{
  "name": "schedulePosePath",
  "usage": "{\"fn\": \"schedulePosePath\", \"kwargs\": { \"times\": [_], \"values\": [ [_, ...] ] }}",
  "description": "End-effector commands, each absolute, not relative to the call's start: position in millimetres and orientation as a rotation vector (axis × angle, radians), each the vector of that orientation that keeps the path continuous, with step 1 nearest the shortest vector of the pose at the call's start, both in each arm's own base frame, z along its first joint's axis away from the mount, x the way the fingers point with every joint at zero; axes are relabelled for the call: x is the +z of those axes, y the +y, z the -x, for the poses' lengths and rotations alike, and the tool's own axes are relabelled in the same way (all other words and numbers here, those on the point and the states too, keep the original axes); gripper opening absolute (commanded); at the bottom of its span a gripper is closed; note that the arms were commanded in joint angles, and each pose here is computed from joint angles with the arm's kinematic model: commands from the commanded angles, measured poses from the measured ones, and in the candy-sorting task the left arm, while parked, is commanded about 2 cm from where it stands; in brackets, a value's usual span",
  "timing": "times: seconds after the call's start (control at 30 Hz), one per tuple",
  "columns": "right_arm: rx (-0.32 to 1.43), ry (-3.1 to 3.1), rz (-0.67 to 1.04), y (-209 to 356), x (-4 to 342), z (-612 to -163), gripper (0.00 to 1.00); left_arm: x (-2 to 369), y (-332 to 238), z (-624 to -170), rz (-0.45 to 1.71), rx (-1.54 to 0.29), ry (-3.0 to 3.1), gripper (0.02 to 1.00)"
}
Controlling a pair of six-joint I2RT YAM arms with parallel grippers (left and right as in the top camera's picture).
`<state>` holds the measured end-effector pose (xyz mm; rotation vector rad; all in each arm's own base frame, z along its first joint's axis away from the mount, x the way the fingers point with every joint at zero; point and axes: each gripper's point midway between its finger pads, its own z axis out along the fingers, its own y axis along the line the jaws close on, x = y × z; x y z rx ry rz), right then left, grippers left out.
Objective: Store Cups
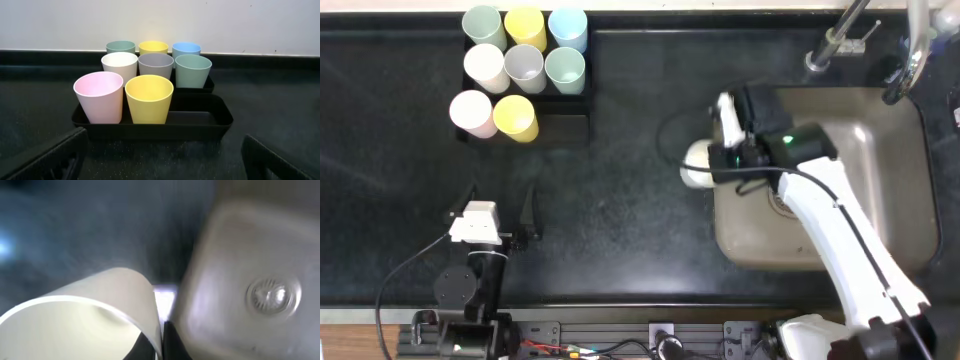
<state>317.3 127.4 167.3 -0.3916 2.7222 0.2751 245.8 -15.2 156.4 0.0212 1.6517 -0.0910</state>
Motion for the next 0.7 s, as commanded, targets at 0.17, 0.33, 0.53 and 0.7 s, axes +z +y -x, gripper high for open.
{"fn": "schedulePosePath", "kwargs": {
  "times": [0.17,0.33,0.53,0.7],
  "values": [
    [0.429,2.384,0.605,223,282,-348,0.040,157,-17,-245,-0.048,-0.085,1.646,1.000],
    [0.506,2.369,0.679,272,283,-358,0.042,157,-17,-245,-0.048,-0.085,1.646,1.000],
    [0.553,2.477,0.733,307,236,-357,0.040,157,-17,-245,-0.048,-0.085,1.646,1.000],
    [0.540,2.545,0.728,327,202,-358,0.042,157,-17,-245,-0.048,-0.085,1.646,1.000]
  ]
}}
